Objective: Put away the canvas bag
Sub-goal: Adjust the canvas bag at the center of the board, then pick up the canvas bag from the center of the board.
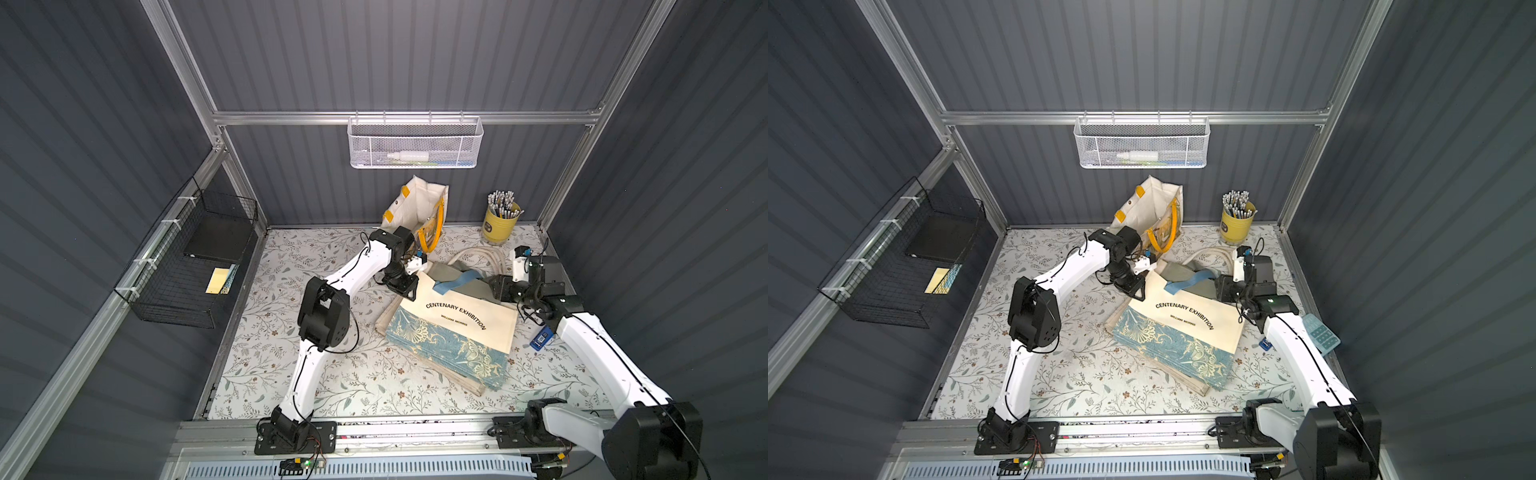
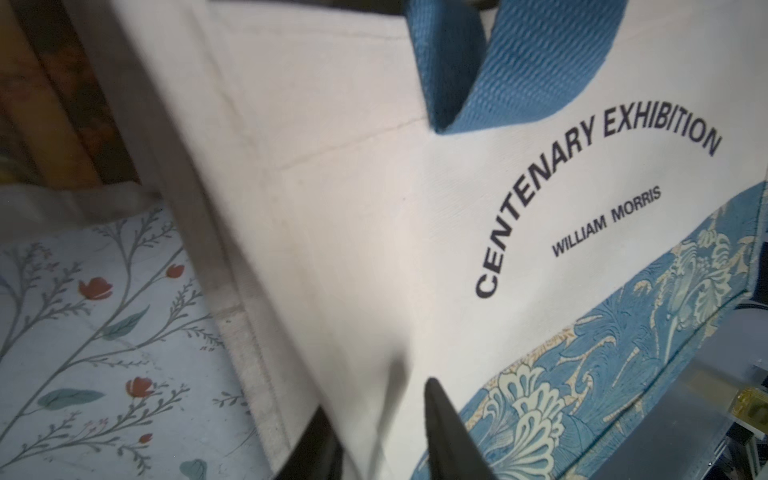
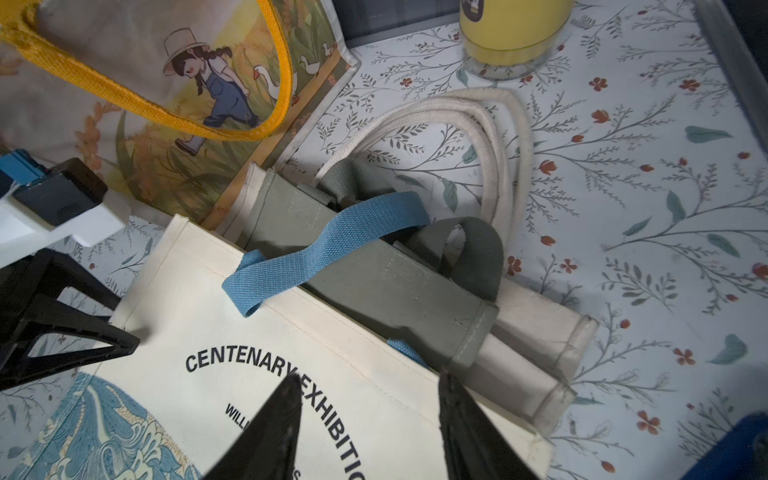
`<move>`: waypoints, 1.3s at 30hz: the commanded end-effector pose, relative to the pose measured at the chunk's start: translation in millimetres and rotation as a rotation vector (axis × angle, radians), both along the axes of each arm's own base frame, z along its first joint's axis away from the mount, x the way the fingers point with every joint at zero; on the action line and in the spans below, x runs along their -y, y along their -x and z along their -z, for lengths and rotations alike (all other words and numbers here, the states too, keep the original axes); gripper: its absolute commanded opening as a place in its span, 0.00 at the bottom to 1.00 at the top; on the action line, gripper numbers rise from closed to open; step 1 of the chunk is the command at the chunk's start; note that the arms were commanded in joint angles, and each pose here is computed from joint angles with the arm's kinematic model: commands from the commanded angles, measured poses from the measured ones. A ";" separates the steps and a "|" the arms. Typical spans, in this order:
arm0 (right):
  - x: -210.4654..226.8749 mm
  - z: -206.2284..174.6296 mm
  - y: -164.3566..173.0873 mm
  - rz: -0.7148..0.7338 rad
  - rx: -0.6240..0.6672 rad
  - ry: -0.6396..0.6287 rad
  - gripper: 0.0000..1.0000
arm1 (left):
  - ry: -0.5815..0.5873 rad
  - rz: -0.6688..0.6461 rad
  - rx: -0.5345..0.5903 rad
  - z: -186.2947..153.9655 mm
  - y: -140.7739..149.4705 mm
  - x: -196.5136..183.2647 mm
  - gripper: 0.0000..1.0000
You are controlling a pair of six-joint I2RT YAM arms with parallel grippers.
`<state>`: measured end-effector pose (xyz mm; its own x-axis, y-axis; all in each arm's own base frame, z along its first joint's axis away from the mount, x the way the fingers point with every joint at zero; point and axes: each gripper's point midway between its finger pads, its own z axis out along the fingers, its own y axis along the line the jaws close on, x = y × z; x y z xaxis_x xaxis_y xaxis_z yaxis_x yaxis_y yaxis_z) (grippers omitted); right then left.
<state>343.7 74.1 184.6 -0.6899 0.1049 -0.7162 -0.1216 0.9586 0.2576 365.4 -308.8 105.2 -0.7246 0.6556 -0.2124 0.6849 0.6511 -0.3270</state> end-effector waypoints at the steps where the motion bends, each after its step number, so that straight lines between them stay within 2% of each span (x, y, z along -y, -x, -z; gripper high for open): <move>1: -12.3 -9.6 -9.1 -0.049 0.016 -0.056 0.55 | 0.106 0.056 0.205 -61.5 -3.9 1.7 0.85; 3: -21.2 -14.1 -9.6 -0.089 0.017 -0.089 0.55 | 0.198 0.048 0.317 -86.1 -3.0 5.1 0.99; 5: -23.6 -4.0 -14.3 -0.101 -0.018 -0.090 0.55 | 0.293 0.029 0.412 -113.0 2.9 5.3 0.99; 7: -26.7 -3.4 -17.2 -0.116 -0.021 -0.093 0.55 | 0.320 -0.063 0.595 -146.2 -7.5 -8.8 0.99; 10: -30.4 -4.7 -22.6 -0.133 -0.012 -0.103 0.55 | 0.386 -0.201 0.807 -185.0 -7.5 -32.9 1.00; 12: -34.5 -5.2 -26.2 -0.149 -0.006 -0.117 0.56 | 0.300 -0.335 0.874 -165.7 -12.1 -63.4 1.00; 13: -36.4 -4.9 -27.9 -0.155 -0.006 -0.121 0.56 | 0.254 -0.330 0.905 -157.8 -13.2 -71.5 0.99; 16: -40.6 -3.8 -32.1 -0.169 -0.015 -0.127 0.56 | 0.155 -0.290 0.914 -137.9 -23.2 -76.2 0.99; 17: -42.0 -4.2 -32.9 -0.173 -0.015 -0.127 0.56 | 0.154 -0.258 0.904 -132.7 -24.8 -72.8 0.99; 21: -43.2 -5.5 -31.8 -0.180 -0.014 -0.119 0.57 | 0.267 -0.239 0.943 -123.5 -40.1 -64.0 0.99; 25: -39.4 -5.0 -27.4 -0.165 -0.009 -0.102 0.57 | 0.383 -0.307 0.892 -109.5 -55.2 -68.6 0.99; 29: -37.8 -0.2 -25.5 -0.159 -0.013 -0.097 0.58 | 0.464 -0.378 0.912 -109.1 -69.9 -70.1 0.99; 33: -39.8 2.7 -28.3 -0.167 -0.024 -0.103 0.58 | 0.565 -0.335 0.919 -107.2 -72.7 -58.1 1.00; 37: -40.9 5.3 -30.0 -0.173 -0.030 -0.102 0.58 | 0.630 -0.233 0.902 -102.7 -69.5 -47.5 0.99; 39: -40.9 7.2 -30.5 -0.174 -0.033 -0.101 0.58 | 0.630 -0.238 0.907 -100.4 -77.6 -52.2 0.99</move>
<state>372.9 112.0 180.4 -0.7286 0.0718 -0.6812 -0.2537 0.8955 0.3657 440.3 -253.3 197.5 -0.2775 0.1394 -0.9505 0.6669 0.7402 -0.0862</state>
